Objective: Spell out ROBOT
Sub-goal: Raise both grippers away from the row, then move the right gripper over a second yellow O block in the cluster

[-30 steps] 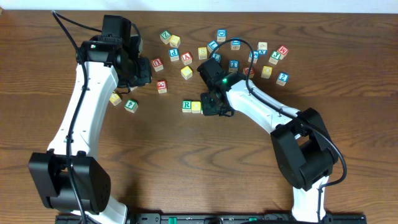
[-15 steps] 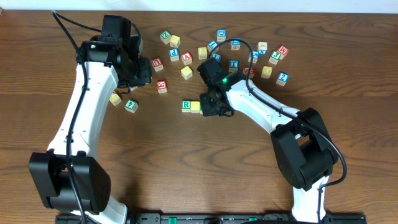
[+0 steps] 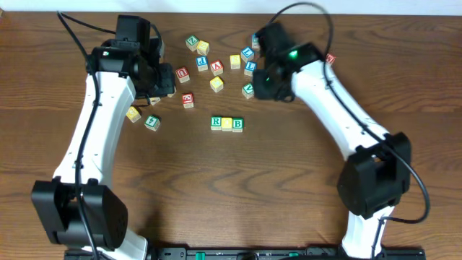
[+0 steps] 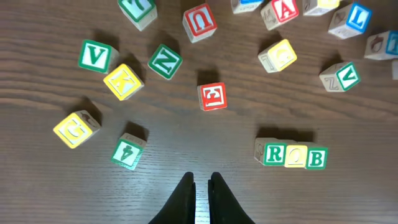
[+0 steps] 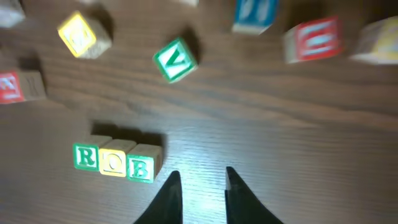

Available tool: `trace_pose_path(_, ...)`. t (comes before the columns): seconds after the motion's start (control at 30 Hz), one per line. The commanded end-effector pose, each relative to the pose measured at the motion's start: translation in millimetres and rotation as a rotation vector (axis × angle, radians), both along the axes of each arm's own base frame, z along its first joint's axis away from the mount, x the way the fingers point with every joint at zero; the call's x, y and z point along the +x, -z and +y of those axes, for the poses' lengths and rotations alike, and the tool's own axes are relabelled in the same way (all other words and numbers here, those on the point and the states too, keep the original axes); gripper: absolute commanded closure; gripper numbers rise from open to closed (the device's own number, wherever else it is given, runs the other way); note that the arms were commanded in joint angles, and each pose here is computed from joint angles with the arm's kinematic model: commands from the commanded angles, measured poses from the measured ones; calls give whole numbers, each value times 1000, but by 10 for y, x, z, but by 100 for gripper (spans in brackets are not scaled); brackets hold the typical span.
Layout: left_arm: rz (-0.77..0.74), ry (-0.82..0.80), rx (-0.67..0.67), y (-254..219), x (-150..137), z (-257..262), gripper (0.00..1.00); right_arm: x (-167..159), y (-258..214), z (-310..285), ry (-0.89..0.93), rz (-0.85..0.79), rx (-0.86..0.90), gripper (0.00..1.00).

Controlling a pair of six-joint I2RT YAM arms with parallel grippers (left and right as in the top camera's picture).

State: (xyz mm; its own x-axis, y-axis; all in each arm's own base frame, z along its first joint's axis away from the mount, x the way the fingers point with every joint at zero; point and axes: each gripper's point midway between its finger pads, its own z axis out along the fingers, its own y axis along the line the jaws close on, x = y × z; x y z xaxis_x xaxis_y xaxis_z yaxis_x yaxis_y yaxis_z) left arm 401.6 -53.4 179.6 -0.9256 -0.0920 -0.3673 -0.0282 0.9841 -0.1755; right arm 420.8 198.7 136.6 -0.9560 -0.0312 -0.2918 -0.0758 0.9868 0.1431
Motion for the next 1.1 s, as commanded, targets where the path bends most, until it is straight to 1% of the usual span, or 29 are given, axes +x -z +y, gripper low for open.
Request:
trace_pose_path(0.0,-111,-23,6,-413,6,103,85,104,-286,-150,16,-57,-4,81)
trace_pose_path(0.1,-146,-35,4,-547,-29,154,83,165,-396,-261,43,-72,-5,76)
trace_pose_path(0.13,-154,-38,4,-579,-38,167,78,181,-419,-289,50,-76,-5,75)
trace_pose_path(0.23,-165,-46,4,-619,-49,200,73,231,-438,-423,99,-82,-17,67)
trace_pose_path(0.33,-160,-48,4,-601,-53,206,68,304,-407,-668,206,-83,-47,63)
trace_pose_path(0.47,-158,-48,4,-594,-55,206,67,386,-292,-890,294,-61,-53,63)
trace_pose_path(0.5,-158,-48,4,-594,-55,206,61,407,-244,-937,306,-52,-56,63)
trace_pose_path(0.53,-158,-48,4,-594,-55,206,59,424,-193,-981,316,-42,-61,62)
trace_pose_path(0.57,-158,-48,4,-594,-55,206,54,441,-140,-1020,324,-33,-65,61)
trace_pose_path(0.6,-158,-48,4,-594,-55,206,51,457,-90,-1059,332,-23,-69,59)
trace_pose_path(0.67,-158,-48,4,-594,-55,206,47,493,16,-1143,351,-5,-76,58)
trace_pose_path(0.83,-155,-48,4,-579,-45,206,44,579,239,-1278,380,22,-86,55)
trace_pose_path(0.97,-148,-48,4,-554,-39,206,44,655,394,-1307,387,26,-93,49)
trace_pose_path(1.03,-146,-48,5,-545,-36,205,44,698,471,-1328,389,25,-98,43)
trace_pose_path(1.07,-146,-48,5,-544,-37,205,44,722,511,-1339,392,24,-101,43)
